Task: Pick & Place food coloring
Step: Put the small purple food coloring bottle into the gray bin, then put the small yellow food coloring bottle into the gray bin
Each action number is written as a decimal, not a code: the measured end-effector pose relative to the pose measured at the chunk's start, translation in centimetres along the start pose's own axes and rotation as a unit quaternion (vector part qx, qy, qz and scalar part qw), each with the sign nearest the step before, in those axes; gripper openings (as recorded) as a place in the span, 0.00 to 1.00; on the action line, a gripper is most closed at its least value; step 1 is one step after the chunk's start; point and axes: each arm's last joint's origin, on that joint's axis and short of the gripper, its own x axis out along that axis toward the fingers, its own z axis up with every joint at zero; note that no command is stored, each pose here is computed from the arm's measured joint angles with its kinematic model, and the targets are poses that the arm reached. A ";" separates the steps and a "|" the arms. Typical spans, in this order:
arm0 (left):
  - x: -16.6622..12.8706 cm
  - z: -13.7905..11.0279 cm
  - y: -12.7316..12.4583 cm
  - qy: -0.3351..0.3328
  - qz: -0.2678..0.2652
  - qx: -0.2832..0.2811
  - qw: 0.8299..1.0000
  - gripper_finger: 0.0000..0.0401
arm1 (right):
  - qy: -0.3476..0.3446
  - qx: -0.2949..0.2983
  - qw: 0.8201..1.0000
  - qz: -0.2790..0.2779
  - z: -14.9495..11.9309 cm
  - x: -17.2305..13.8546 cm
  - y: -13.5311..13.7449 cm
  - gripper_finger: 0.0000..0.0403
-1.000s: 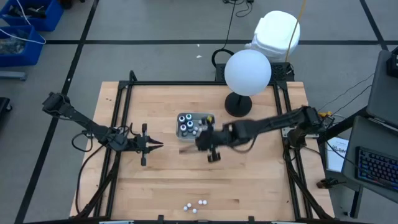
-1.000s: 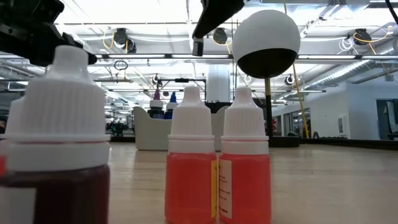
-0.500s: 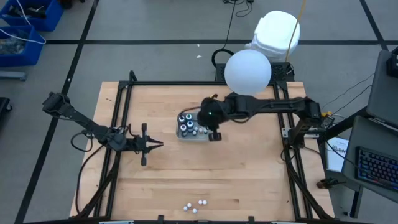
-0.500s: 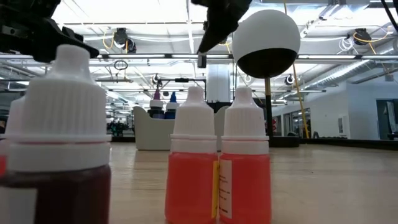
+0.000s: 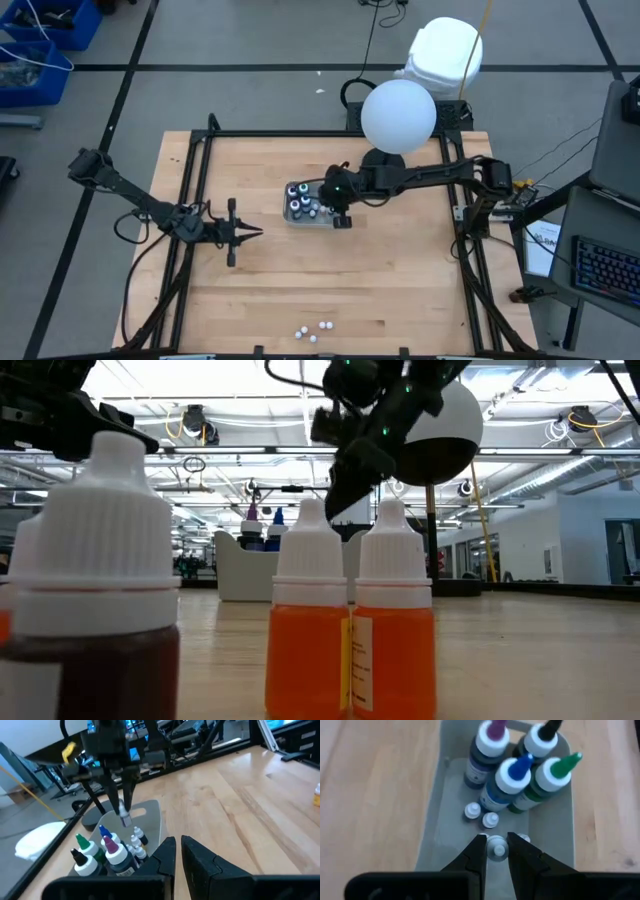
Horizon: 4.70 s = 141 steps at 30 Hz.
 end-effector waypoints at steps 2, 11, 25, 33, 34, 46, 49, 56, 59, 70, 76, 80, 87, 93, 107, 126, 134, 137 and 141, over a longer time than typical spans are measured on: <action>0.0 0.0 0.0 0.000 0.000 0.010 1.000 0.09 | 0.002 0.005 1.000 -0.002 -0.5 0.3 -0.1 0.12; 0.0 0.0 0.0 0.000 0.000 0.016 1.000 0.09 | -0.002 0.036 0.999 -0.021 -1.0 0.9 -2.2 0.12; 0.0 0.0 0.0 0.000 0.000 0.019 1.000 0.09 | 0.018 0.043 0.999 -0.021 -1.9 2.6 -2.9 0.12; 0.0 0.0 0.0 0.000 0.000 0.018 1.000 0.09 | 0.023 0.046 0.999 0.005 -2.3 3.8 -2.6 0.12; 0.0 0.0 0.0 0.000 0.000 0.018 1.000 0.09 | 0.034 0.046 0.998 0.007 -2.6 4.2 -2.5 0.12; 0.0 0.0 0.0 0.001 0.000 0.019 1.000 0.09 | 0.052 0.045 0.998 0.002 -3.0 4.6 -2.5 0.12; 0.0 0.0 0.0 0.001 0.000 0.019 1.000 0.09 | 0.060 0.045 0.997 0.004 -3.3 5.2 -2.4 0.12; 0.0 0.0 0.0 0.001 0.000 0.019 1.000 0.09 | 0.059 0.048 0.997 0.013 -3.4 5.8 -2.3 0.12; 0.0 0.0 0.0 0.000 0.000 0.018 1.000 0.09 | 0.057 0.045 0.997 0.011 -3.4 5.8 -2.3 0.14; 0.0 0.0 0.0 0.000 0.000 0.018 1.000 0.09 | 0.057 0.047 0.997 0.003 -3.3 5.6 -2.4 0.30; 0.0 0.0 0.0 0.000 0.000 0.022 1.000 0.09 | 0.040 0.039 0.998 -0.006 -2.6 3.9 -2.6 0.30; 0.0 0.0 0.0 -0.002 0.000 0.031 1.000 0.09 | 0.009 0.037 0.999 -0.013 -1.4 0.7 -2.8 0.29; 0.0 0.1 0.0 -0.002 0.000 0.040 0.999 0.09 | -0.064 0.042 0.997 -0.009 0.4 -9.0 -1.0 0.27; 0.0 0.1 0.0 -0.003 0.000 0.041 0.999 0.09 | -0.142 0.027 0.988 0.045 -0.2 -16.7 2.5 0.13; 0.0 0.1 0.0 -0.003 0.000 0.050 0.999 0.09 | -0.321 0.055 0.945 0.039 -10.3 -20.8 6.8 0.01; 0.0 0.0 0.1 0.005 0.013 0.050 0.999 0.09 | -0.484 0.005 0.873 0.055 -18.4 -13.3 8.8 0.00; 0.0 -0.2 0.3 0.020 0.051 0.062 0.997 0.09 | -0.478 -0.024 0.877 0.040 -19.4 -12.6 9.0 0.00; 0.1 -0.2 0.5 0.020 0.043 0.060 0.997 0.09 | -0.481 -0.031 0.875 0.034 -19.4 -12.6 9.0 0.00; 0.4 -0.4 1.2 0.031 0.069 0.065 0.995 0.09 | -0.493 -0.027 0.869 0.033 -19.3 -12.8 8.9 0.00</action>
